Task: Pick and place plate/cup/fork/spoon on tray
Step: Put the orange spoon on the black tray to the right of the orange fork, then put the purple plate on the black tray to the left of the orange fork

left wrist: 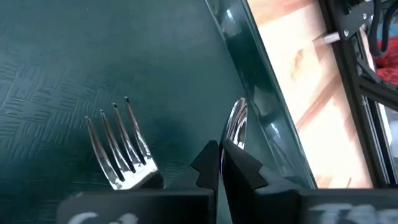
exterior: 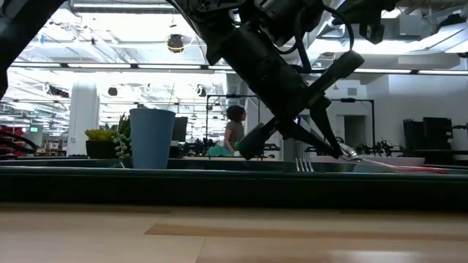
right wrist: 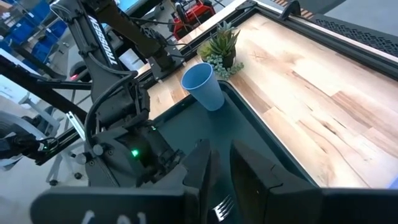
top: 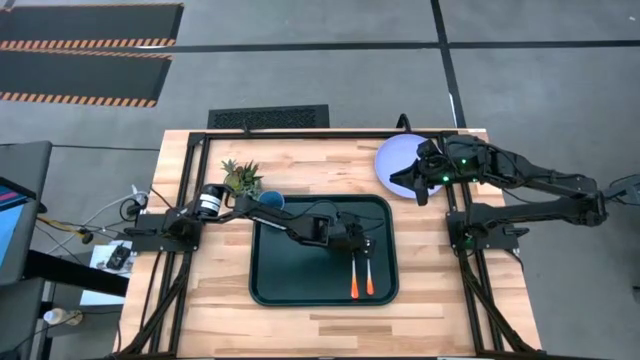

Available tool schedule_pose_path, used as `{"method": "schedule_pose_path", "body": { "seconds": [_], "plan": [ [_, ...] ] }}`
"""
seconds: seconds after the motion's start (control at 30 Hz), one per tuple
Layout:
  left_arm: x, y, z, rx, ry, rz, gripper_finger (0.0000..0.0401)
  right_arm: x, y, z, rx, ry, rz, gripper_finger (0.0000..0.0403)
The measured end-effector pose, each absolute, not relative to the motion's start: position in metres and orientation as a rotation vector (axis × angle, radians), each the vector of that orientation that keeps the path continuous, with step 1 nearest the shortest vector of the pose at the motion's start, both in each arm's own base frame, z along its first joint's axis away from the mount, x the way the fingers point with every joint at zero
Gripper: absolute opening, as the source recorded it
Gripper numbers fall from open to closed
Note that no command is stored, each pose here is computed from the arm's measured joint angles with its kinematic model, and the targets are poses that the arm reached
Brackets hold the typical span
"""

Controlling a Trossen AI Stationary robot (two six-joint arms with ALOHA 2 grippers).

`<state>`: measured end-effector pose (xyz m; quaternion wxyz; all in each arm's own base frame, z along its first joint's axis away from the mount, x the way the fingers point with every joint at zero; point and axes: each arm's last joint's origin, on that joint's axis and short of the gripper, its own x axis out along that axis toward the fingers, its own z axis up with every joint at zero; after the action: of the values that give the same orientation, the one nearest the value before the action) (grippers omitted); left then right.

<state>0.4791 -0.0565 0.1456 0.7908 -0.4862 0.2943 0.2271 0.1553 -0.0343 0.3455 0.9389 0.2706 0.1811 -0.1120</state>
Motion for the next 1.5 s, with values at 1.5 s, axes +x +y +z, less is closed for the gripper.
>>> {"method": "schedule_pose_path", "body": {
  "seconds": [1.5],
  "plan": [
    [0.4801,-0.0555,0.1386,-1.085,0.651,0.493,0.0061,0.1554,-0.0343,0.3456,0.554,0.369,-0.229,0.0086]
  ]
}}
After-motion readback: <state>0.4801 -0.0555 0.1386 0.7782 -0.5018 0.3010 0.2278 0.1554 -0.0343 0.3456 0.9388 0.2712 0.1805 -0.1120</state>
